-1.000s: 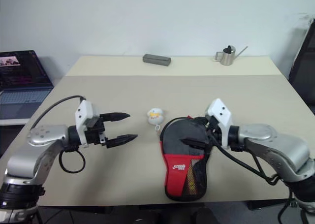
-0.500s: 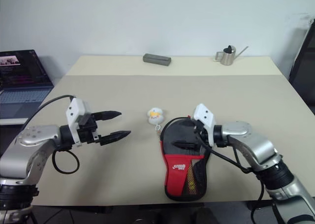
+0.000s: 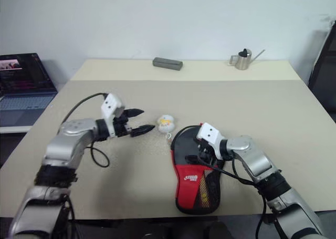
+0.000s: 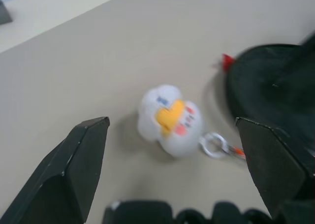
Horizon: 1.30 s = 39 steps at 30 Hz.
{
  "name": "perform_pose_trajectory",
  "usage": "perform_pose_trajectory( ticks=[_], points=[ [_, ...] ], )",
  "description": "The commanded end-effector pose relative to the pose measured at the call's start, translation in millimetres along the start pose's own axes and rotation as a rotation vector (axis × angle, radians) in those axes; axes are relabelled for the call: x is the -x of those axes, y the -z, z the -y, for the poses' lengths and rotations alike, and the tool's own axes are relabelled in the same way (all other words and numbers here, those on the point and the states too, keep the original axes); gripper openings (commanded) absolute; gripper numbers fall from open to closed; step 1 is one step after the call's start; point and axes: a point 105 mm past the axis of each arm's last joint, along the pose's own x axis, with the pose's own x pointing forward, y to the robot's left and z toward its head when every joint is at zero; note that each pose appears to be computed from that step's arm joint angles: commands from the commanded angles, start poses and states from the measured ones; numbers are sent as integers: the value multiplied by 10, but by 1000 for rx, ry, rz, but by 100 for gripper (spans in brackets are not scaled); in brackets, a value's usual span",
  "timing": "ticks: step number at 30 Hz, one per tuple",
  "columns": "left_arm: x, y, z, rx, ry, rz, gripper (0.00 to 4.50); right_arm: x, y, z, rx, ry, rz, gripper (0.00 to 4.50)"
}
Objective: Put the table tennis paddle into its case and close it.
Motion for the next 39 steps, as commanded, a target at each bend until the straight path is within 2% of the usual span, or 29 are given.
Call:
perform_pose_trajectory(
  ticks=[1, 8, 18, 21, 28, 30, 32, 39],
  points=[
    [-119, -26, -78, -25, -15, -12, 450, 13, 73, 33, -2, 33, -39, 449],
    [-396, 136, -38, 13, 31, -74, 450, 11, 28, -22, -20, 47, -25, 449],
    [-544, 293, 64, 33, 75, -108, 450, -1, 14, -81, -29, 49, -25, 449],
    [-533, 314, 57, 39, 71, -107, 384, -4, 0, -54, -20, 74, -23, 450],
    [-475, 347, 45, 41, 66, -102, 139, -34, -31, -3, -94, 122, -6, 450],
    [-456, 360, 50, 41, 67, -101, 71, -49, 35, -22, -107, 116, -39, 450],
    [-435, 369, 56, 39, 70, -102, 22, -57, 137, -39, -116, 112, -87, 450],
    [-448, 225, 98, 17, 109, -72, 14, -58, 336, -47, -162, 121, -158, 450]
  ],
)
